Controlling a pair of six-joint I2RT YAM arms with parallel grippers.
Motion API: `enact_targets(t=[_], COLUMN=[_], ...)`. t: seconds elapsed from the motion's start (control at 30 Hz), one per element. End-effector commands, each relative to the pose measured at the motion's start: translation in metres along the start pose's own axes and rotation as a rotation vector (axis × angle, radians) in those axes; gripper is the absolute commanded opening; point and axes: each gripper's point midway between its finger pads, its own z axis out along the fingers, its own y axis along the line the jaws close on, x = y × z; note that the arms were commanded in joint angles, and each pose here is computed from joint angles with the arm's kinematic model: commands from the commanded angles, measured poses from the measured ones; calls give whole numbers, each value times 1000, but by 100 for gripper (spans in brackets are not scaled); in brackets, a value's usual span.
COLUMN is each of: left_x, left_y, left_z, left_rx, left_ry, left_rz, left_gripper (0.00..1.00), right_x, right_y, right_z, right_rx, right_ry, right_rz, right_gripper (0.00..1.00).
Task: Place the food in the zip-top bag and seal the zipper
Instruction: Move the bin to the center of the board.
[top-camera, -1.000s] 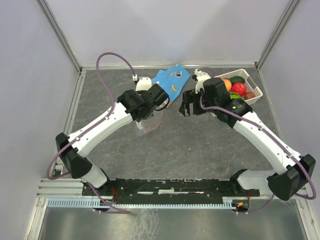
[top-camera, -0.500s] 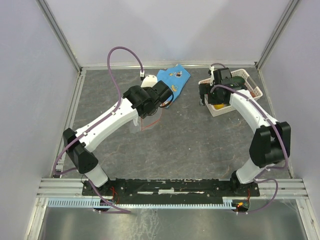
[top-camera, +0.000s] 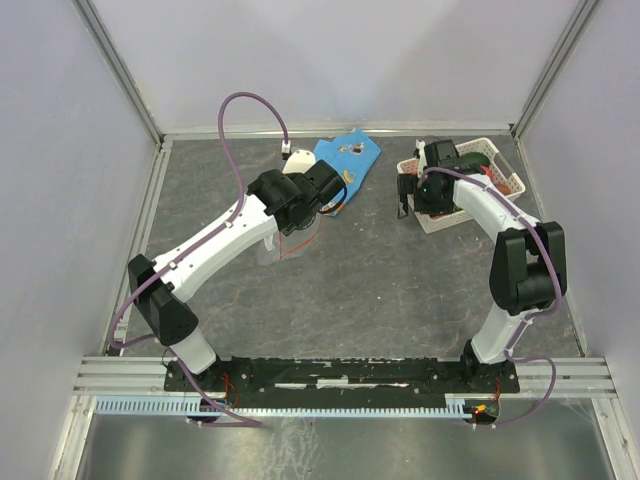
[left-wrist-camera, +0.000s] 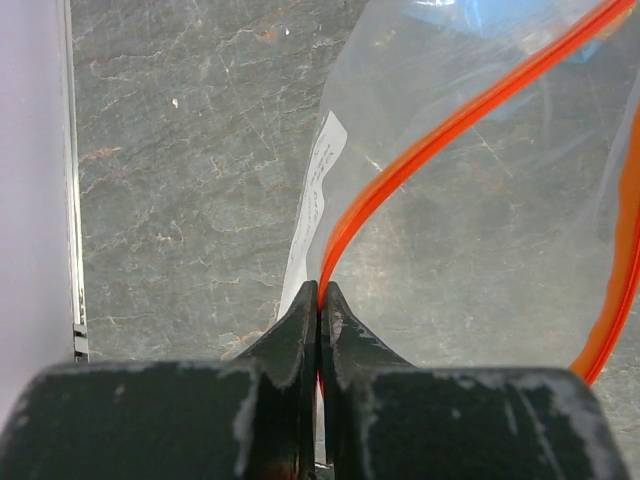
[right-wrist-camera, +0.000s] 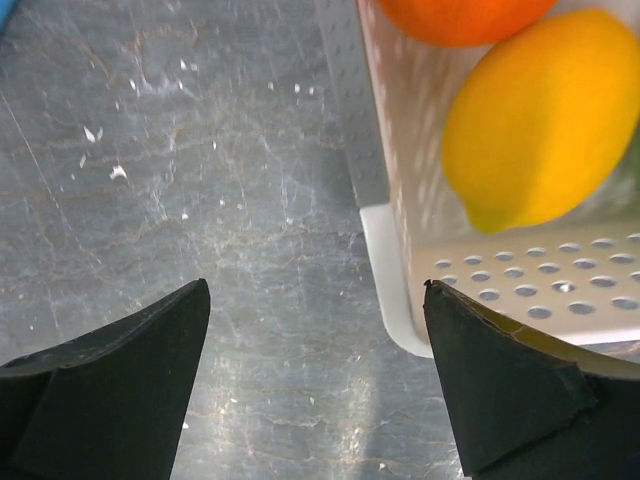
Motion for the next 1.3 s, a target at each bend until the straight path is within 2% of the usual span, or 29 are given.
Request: enact_targets(t=[0.0, 0.4, 0.63, 0.83, 1.07, 1.27], left_x=[-10, -6, -5, -5, -5, -6], left_y=[4, 0, -5, -11, -16, -18], left_z=[1, 5, 6, 6, 6, 4], left_rx=[-17, -11, 11, 45, 71, 86], left_ry=[-38, -29, -22, -18, -11, -13], left_rz=[5, 16, 13, 12, 12, 15], left_gripper=[3, 3, 3, 3, 3, 3], right_x=[22, 84, 80, 38, 6, -12], right_y=[12, 40, 51, 16, -50, -87], right_z=[-11, -31, -60, -79, -78, -65], right_rx=[-61, -156, -209, -43, 204, 333], right_ry=[49, 133, 77, -27, -92, -96], right_rz=[36, 104, 62, -14, 58, 71], right_gripper=[95, 91, 94, 100, 99, 99])
